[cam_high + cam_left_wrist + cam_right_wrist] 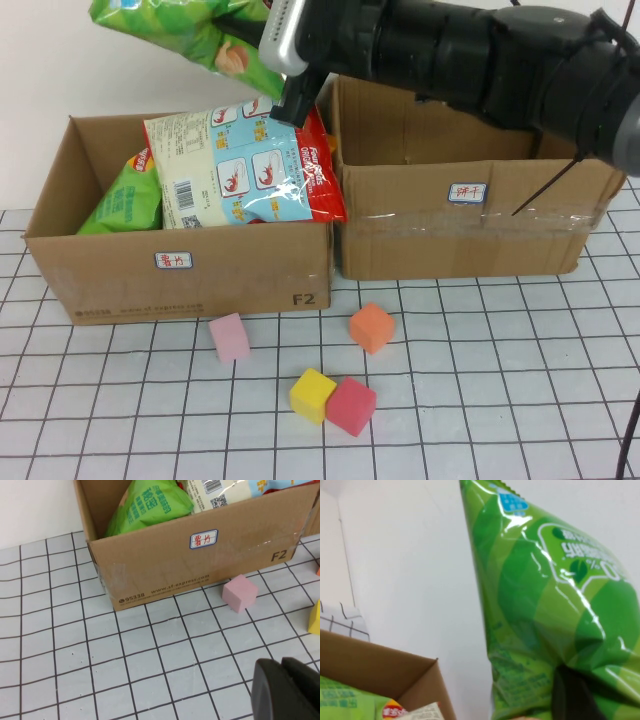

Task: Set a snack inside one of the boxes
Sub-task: Place the potato chip in the potato chip box

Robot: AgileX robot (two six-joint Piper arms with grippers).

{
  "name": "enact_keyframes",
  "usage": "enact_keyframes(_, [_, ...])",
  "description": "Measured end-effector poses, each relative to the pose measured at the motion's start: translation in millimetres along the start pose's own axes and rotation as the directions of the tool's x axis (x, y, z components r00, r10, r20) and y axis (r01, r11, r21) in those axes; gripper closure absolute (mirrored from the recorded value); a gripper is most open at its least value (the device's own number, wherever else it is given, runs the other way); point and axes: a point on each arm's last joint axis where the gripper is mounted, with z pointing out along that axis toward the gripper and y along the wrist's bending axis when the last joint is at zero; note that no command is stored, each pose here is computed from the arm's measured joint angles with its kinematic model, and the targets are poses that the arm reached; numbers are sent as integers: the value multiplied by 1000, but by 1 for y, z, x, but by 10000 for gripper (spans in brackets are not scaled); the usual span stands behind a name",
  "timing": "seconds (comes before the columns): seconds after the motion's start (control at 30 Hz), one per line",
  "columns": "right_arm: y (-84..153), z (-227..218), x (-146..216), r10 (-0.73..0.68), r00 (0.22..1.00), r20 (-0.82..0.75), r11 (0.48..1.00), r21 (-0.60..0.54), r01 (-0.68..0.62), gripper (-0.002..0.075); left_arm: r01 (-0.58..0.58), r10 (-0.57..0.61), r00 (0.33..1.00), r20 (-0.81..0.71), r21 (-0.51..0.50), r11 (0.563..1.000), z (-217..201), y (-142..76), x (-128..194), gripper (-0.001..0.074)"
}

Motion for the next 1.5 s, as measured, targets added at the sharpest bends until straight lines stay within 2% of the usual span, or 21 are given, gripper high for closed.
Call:
enact_keyframes(0.2, [-1,14,8,-58,998,-13,998,22,58,537,2,-2,1000,0,0,1000,0,0,0,736])
enact_keyframes(0.33, [-1,34,22,-37,996,-86,995,93,45,535,2,-2,1000,0,0,1000,0,0,0,736])
enact_keyframes(0.4, [2,40,26,22,995,-101,994,113,-11,471,2,-2,1000,0,0,1000,0,0,0,736])
enact_keyframes(0.5, [3,43,30,138,983,-125,980,159,-117,249,2,-2,1000,0,0,1000,0,0,0,736])
enact_keyframes(0.57, [4,44,32,199,971,-130,968,180,-174,145,2,-2,1000,0,0,1000,0,0,0,736])
enact_keyframes(0.63, [4,45,30,237,964,-121,959,187,-212,92,15,-15,1000,0,0,1000,0,0,0,736])
enact_keyframes(0.73, [5,44,25,252,961,-110,955,188,-229,78,26,-26,1000,0,0,1000,0,0,0,736])
enact_keyframes(0.8, [1,42,13,251,964,-91,954,194,-230,97,28,-28,1000,0,0,1000,0,0,0,736])
enact_keyframes(0.9, [-9,33,-11,259,965,-47,946,213,-243,179,32,-32,999,0,0,999,0,0,0,736])
enact_keyframes(0.97, [-17,25,-28,269,963,-11,939,225,-260,273,32,-32,999,0,0,999,0,0,0,736])
enact_keyframes(1.1, [-29,4,-59,288,956,48,928,232,-291,576,36,-36,999,7,7,999,0,-1,-1,736])
enact_keyframes(1.17, [-27,-8,-65,298,954,40,928,220,-300,657,39,-40,999,19,14,999,0,-1,-2,736])
enact_keyframes(1.27, [-18,-31,-72,317,948,12,931,189,-313,706,39,-40,999,33,19,999,0,-2,-3,736])
enact_keyframes(1.5, [38,-93,-66,413,907,-84,911,32,-412,725,17,-17,999,48,-4,1000,0,0,-4,736])
